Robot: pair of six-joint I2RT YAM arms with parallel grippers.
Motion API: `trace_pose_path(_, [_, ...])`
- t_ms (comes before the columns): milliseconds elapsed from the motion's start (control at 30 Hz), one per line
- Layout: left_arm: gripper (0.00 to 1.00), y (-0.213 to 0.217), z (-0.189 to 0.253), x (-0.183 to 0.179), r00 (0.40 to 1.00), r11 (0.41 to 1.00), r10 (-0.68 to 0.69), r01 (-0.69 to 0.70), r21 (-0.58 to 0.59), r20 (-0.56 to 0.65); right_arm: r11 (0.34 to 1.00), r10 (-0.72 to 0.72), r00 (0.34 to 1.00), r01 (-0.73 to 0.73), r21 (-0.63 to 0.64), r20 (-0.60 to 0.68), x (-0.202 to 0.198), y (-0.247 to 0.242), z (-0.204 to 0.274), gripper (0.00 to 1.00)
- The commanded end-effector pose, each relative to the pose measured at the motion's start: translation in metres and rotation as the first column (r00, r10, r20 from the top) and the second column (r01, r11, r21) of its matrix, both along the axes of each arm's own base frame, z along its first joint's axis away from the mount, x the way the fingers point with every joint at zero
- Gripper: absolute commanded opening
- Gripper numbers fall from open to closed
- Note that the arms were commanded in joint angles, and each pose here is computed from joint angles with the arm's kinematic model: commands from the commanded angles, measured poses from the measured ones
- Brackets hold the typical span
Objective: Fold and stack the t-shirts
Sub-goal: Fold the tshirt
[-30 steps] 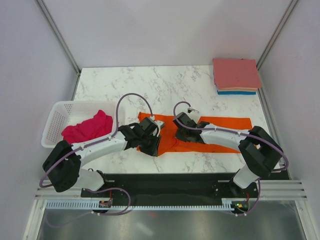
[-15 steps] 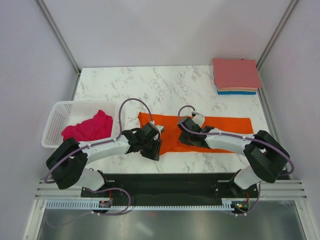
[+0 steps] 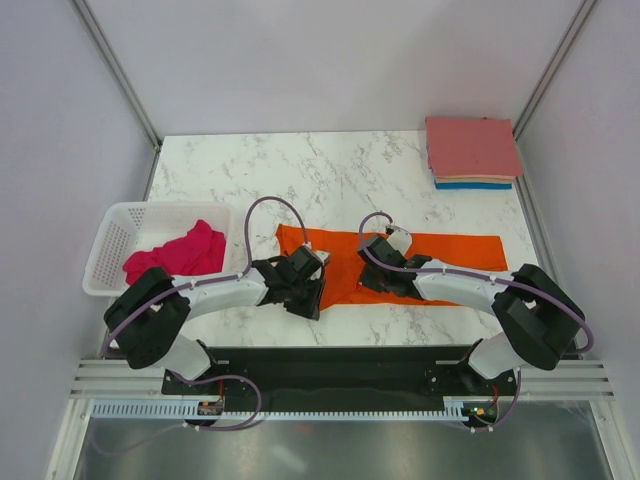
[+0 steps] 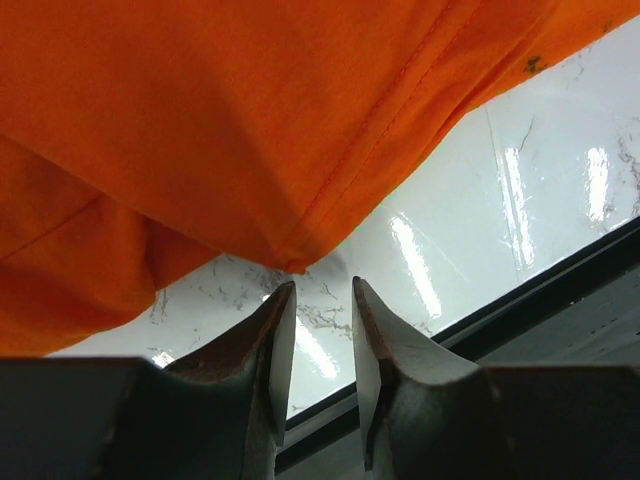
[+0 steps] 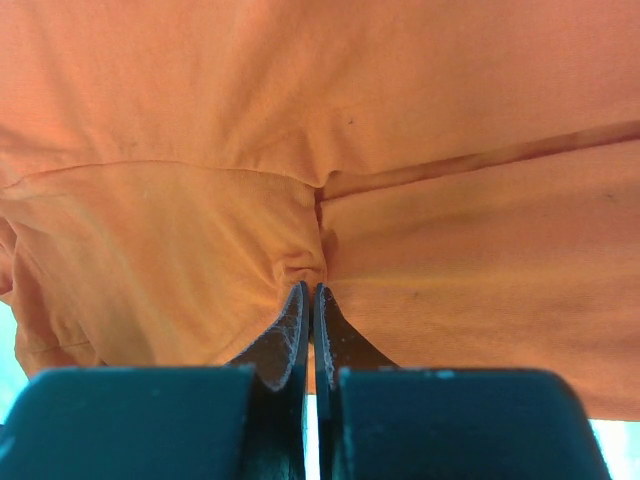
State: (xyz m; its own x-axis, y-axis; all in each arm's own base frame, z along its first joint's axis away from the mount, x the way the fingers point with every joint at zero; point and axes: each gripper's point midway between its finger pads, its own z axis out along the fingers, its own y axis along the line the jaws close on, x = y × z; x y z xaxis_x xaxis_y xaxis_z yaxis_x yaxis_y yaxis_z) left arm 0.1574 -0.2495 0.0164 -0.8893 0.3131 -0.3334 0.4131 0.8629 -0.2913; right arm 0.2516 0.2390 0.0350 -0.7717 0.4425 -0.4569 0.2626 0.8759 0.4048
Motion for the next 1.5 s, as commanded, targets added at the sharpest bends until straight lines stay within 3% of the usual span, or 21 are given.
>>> trace_pose_path(0, [0.35, -0.003, -0.006, 0.014, 0.998, 0.999, 0.044, -0.046, 0.022, 0.045, 0.999, -0.007, 1.0, 0.006, 0.033, 0.024, 0.003, 0.003, 0.007, 0.04])
trace_pose_path(133, [0.27, -0.006, -0.001, 0.018, 0.997, 0.999, 0.046, -0.047, 0.013, 0.059, 0.999, -0.002, 1.0, 0.001, 0.036, 0.021, 0.004, 0.004, 0.006, 0.03])
trace_pose_path(267, [0.03, -0.003, 0.001, 0.016, 0.997, 0.997, 0.061, -0.062, 0.039, 0.042, 1.0, -0.002, 1.0, 0.002, 0.024, 0.027, 0.004, 0.002, 0.007, 0.03])
trace_pose_path(300, [0.02, -0.002, 0.003, 0.016, 0.997, 0.997, 0.065, -0.066, 0.046, 0.038, 1.0, -0.005, 1.0, 0.005, 0.017, 0.031, 0.004, 0.001, 0.008, 0.03])
trace_pose_path(633, [0.02, 0.005, 0.035, 0.024, 0.988, 0.989, 0.129, -0.134, 0.064, 0.082, 1.0, -0.004, 0.998, 0.004, -0.011, 0.058, 0.014, 0.002, 0.017, 0.0])
trace_pose_path(967, [0.02, 0.003, 0.032, 0.024, 0.99, 0.988, 0.127, -0.131, 0.077, 0.061, 1.0, 0.002, 0.998, -0.001, -0.014, 0.06, 0.019, 0.007, 0.022, 0.0])
trace_pose_path(1067, [0.22, 0.002, 0.028, 0.024, 0.99, 0.989, 0.128, -0.132, 0.072, 0.058, 1.0, 0.002, 0.999, -0.001, -0.012, 0.051, 0.017, 0.007, 0.019, 0.0])
trace_pose_path(1300, [0.3, -0.006, 0.018, 0.022, 0.992, 0.991, 0.125, -0.127, 0.051, 0.031, 1.0, 0.006, 0.999, -0.005, -0.009, 0.045, 0.016, 0.007, 0.017, 0.0])
trace_pose_path(1467, [0.31, -0.005, -0.003, 0.02, 0.99, 0.987, 0.143, -0.143, 0.078, 0.009, 1.0, 0.006, 0.999, -0.006, -0.008, 0.042, 0.015, 0.008, 0.015, 0.0])
